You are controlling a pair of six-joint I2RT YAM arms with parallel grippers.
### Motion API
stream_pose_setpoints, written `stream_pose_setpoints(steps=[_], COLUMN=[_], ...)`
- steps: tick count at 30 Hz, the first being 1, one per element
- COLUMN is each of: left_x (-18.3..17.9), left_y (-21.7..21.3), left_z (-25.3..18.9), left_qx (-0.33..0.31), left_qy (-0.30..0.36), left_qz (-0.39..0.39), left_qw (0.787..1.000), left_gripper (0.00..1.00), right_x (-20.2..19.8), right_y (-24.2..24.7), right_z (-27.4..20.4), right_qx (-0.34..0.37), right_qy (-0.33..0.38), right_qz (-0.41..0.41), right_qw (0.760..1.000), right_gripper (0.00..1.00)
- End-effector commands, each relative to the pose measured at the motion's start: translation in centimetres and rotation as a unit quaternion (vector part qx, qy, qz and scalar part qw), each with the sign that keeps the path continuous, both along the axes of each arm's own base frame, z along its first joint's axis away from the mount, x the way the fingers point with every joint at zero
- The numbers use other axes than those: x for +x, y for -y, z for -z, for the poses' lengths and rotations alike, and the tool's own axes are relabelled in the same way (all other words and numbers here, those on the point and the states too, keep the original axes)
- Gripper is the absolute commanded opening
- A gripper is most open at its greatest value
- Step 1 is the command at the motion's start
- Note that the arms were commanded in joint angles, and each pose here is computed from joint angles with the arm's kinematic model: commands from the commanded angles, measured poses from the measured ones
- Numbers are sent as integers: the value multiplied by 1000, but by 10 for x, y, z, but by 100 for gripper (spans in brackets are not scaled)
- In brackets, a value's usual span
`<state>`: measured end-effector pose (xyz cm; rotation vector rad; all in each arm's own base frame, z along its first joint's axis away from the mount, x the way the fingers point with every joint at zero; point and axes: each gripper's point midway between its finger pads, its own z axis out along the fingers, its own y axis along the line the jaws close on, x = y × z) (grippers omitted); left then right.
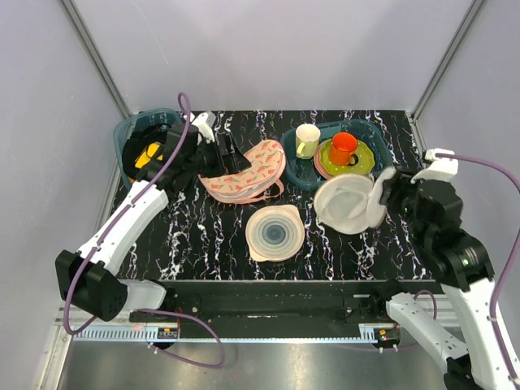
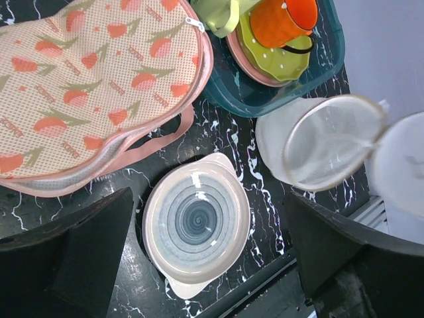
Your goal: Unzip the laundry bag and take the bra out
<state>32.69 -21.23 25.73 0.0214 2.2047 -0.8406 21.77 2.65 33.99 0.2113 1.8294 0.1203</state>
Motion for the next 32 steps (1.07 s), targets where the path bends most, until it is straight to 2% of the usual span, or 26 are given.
stream_pose_setpoints(steps=[1, 2, 4, 8, 11, 16, 24, 32], left_x=[0, 0, -3, -4, -2, -6, -37, -46], left_y=[7, 7, 5, -7, -27, -45, -60, -63], left_z=[-5, -5, -7, -10, -6, 3, 16, 16], left_qx=[-12, -13, -11, 9, 42, 74, 97, 88], left_qy=[7, 8, 12, 23, 33, 31, 31, 32], left_qz=[22, 24, 24, 3, -42, -71, -53, -53], left_qw=[1000, 1000, 1000, 1000, 998, 994, 993, 994], left_gripper=[99, 99, 99, 99, 99, 99, 99, 99], right_x=[23, 27, 37, 46, 56, 73, 70, 63], right_y=[20, 18, 13, -6, -22, -30, -32, -26], right_z=[49, 57, 71, 65, 65, 69, 84, 81], right_qx=[-53, -53, -60, -14, 13, 32, 45, 46], right_qy=[-90, -107, -144, -126, -112, -128, -144, -128], right_qz=[88, 95, 99, 70, 41, 54, 61, 68], right_qw=[991, 988, 983, 989, 993, 990, 987, 988], right_gripper=[90, 96, 100, 100, 100, 100, 100, 100])
